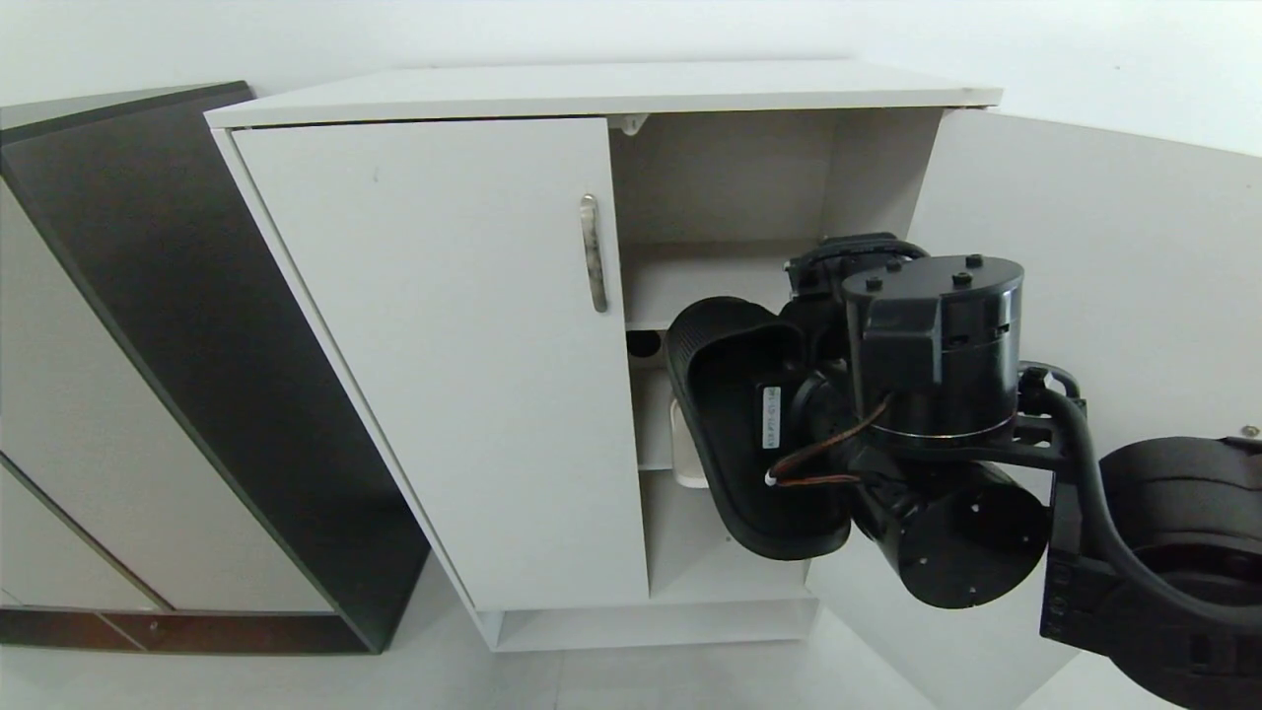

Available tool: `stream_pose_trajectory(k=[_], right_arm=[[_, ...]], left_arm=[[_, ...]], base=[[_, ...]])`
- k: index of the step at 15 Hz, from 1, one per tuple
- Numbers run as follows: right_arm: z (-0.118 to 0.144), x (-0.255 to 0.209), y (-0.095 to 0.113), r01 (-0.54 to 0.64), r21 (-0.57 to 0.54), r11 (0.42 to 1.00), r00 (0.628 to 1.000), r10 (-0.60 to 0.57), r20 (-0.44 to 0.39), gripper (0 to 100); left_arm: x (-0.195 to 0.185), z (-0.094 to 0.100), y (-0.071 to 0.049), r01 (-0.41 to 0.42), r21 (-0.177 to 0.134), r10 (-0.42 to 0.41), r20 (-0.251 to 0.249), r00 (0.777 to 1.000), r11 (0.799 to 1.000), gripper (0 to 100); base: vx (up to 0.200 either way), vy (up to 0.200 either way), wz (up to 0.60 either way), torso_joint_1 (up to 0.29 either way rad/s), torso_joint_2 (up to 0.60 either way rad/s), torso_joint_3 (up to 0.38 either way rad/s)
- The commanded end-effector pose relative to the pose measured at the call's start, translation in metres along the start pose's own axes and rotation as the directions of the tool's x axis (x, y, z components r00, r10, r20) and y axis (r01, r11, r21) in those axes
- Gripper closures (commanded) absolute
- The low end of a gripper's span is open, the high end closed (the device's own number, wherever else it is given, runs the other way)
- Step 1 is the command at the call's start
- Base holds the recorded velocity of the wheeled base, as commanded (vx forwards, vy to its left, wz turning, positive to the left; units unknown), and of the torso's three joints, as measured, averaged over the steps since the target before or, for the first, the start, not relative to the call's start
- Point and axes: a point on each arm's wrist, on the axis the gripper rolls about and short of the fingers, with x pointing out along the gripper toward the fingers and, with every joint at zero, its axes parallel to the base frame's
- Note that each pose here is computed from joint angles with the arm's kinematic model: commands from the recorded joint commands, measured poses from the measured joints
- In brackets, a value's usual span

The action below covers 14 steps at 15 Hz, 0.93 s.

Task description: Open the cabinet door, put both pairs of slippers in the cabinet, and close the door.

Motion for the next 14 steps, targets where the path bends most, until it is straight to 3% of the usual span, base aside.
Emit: stream_pose_trajectory(k=[1,11,14], right_arm=[[0.002,-0.001,-0.001,-0.001,0.006,1.0,1.0,0.001,0.005,100],[-0.012,0.001,0.001,-0.023,-0.026,0.999,0.999,0.022,-0.03,100],[-0.016,0.012,0.01,-0.043,-0.014,0.999,0.998,0.042,-0.042,100]], left_arm=[[0.0,0.0,0.0,0.0,0.0,0.0,0.0,1.0,1.0,100],[0.0,0.0,0.0,-0.002,0.0,0.002,0.0,1.0,1.0,100],[0.0,0.0,0.0,-0.002,0.0,0.002,0.0,1.0,1.0,100]], base=[[0.2,0.0,0.0,-0.002,0.0,0.007],[0.2,0.0,0.0,-0.001,0.0,0.004],[0.0,0.0,0.0,0.0,0.0,0.0]])
